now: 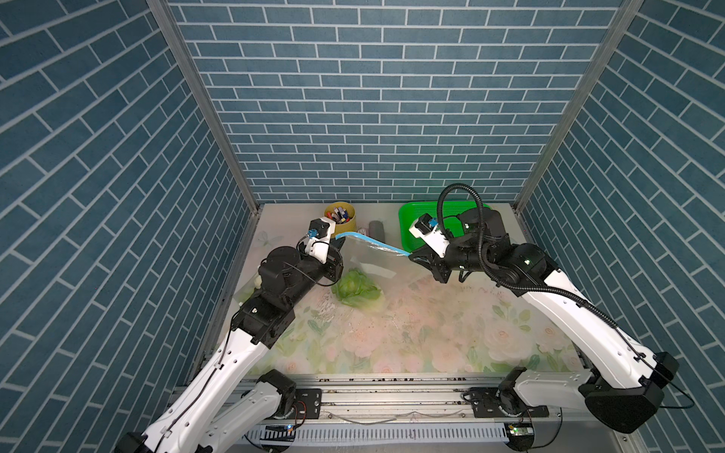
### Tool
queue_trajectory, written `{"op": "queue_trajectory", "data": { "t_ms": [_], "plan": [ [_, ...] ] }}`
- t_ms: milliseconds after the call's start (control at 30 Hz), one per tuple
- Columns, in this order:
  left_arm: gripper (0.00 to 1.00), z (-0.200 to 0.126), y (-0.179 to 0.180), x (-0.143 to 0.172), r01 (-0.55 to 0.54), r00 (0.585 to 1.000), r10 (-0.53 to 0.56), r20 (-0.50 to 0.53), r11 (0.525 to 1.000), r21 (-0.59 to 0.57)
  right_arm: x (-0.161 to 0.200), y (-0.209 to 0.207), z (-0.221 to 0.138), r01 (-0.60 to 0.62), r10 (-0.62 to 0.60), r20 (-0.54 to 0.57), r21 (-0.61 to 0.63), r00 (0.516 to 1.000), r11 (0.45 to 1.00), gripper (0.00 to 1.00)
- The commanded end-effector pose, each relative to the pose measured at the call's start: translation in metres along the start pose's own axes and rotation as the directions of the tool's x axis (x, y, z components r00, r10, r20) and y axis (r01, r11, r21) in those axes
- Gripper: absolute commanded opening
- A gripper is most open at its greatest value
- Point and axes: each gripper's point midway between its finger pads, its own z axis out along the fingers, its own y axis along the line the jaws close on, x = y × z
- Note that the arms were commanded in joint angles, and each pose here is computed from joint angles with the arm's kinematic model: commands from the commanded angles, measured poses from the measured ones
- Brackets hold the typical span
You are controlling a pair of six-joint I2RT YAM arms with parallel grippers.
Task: Put the chinese cabbages into a zipper bag and zip it
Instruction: Zip the zipper on the zipper food storage bag, then place the zipper food storage bag at the center of the board.
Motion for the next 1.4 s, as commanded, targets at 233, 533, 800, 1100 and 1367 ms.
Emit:
{"op": "queue_trajectory", "data": {
  "t_ms": [233,533,800,1100,1367],
  "plan": [
    [0.0,-0.011,0.049,-0.004,0.063,0.998,-0.057,0.034,0.973,-0.22,0.029,-0.009,-0.014,-0.062,0.069,-0.095,0.079,0.993,0.995,0.0],
    [0.0,-0.005,0.058,0.002,0.099,0.995,-0.097,0.018,0.965,-0.245,0.03,-0.007,-0.017,-0.072,0.08,-0.108,0.076,0.991,0.994,0.0],
    [0.0,-0.004,0.061,-0.002,0.115,0.991,-0.13,-0.037,0.957,-0.265,0.007,0.02,-0.015,-0.02,0.024,-0.08,0.046,0.997,0.999,0.0],
    [0.0,0.018,0.048,-0.012,0.137,0.98,-0.16,-0.116,0.974,-0.18,-0.02,0.054,0.004,-0.161,0.161,0.007,-0.044,0.987,0.986,0.0],
    [0.0,0.117,0.017,0.057,0.218,0.929,-0.24,-0.282,0.97,-0.106,0.06,0.002,0.012,-0.376,0.402,-0.039,0.286,0.915,0.882,0.0]
  ]
}}
